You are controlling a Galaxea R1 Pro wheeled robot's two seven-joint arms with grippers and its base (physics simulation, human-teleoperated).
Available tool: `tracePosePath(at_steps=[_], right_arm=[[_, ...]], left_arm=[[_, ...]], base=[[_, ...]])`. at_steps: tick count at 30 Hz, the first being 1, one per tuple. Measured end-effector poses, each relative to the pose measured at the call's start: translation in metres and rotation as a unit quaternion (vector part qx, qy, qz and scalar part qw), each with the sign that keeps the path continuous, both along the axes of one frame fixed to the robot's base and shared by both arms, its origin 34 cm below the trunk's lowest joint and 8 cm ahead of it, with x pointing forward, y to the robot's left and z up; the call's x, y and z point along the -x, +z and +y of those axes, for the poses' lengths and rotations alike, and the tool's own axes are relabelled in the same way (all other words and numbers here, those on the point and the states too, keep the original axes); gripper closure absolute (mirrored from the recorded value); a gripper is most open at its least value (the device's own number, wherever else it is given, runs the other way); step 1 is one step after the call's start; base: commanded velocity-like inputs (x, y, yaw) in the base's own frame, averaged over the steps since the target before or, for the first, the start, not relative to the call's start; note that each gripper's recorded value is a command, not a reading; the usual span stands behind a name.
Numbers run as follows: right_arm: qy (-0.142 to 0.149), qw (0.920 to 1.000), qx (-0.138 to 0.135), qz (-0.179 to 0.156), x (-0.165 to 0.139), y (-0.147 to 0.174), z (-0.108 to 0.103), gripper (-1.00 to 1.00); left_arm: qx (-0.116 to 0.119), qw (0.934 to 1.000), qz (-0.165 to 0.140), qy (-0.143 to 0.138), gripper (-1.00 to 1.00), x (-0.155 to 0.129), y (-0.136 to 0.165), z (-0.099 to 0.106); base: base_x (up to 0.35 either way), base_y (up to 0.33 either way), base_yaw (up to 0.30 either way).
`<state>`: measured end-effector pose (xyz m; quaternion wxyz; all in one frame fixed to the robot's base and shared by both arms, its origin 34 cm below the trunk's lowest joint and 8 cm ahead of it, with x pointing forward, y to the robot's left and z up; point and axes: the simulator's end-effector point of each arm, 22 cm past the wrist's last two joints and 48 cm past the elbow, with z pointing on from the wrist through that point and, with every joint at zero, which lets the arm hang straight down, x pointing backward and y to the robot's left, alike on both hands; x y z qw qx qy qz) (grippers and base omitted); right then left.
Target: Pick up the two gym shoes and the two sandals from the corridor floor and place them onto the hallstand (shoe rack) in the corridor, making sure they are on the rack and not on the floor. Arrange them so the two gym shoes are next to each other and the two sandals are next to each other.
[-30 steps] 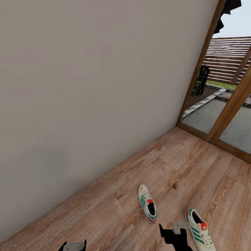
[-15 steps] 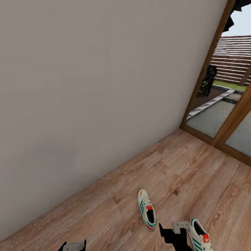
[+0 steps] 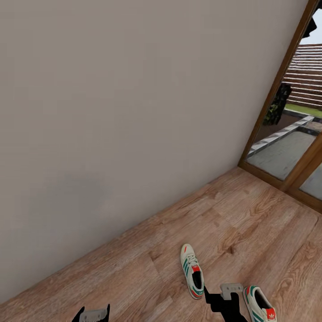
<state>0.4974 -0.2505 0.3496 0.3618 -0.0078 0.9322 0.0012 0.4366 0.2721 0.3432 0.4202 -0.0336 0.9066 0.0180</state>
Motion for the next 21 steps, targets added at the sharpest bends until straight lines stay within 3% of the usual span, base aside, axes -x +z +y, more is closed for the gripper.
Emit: tracePosePath(at_steps=[6,13,21], right_arm=[[0.0,1.0,0.0,0.0,0.0,0.0,0.0,-1.0],[0.0,1.0,0.0,0.001,0.0,-0.001,0.0,-1.0],[-0.001,1.0,-0.001,0.004,0.003,-0.003,0.0,-1.0]], left_arm=[[-0.004,0.9999,-0.011,0.005,-1.0,-0.005,0.004,0.007],[-0.021,0.9997,-0.016,0.003,-1.0,-0.007,0.008,0.028],[-0.027,0.9981,-0.054,0.0,-1.0,-0.034,0.028,0.033]], base=[[0.0,0.0,0.001],[0.0,0.0,0.058],[0.0,0.0,0.148]])
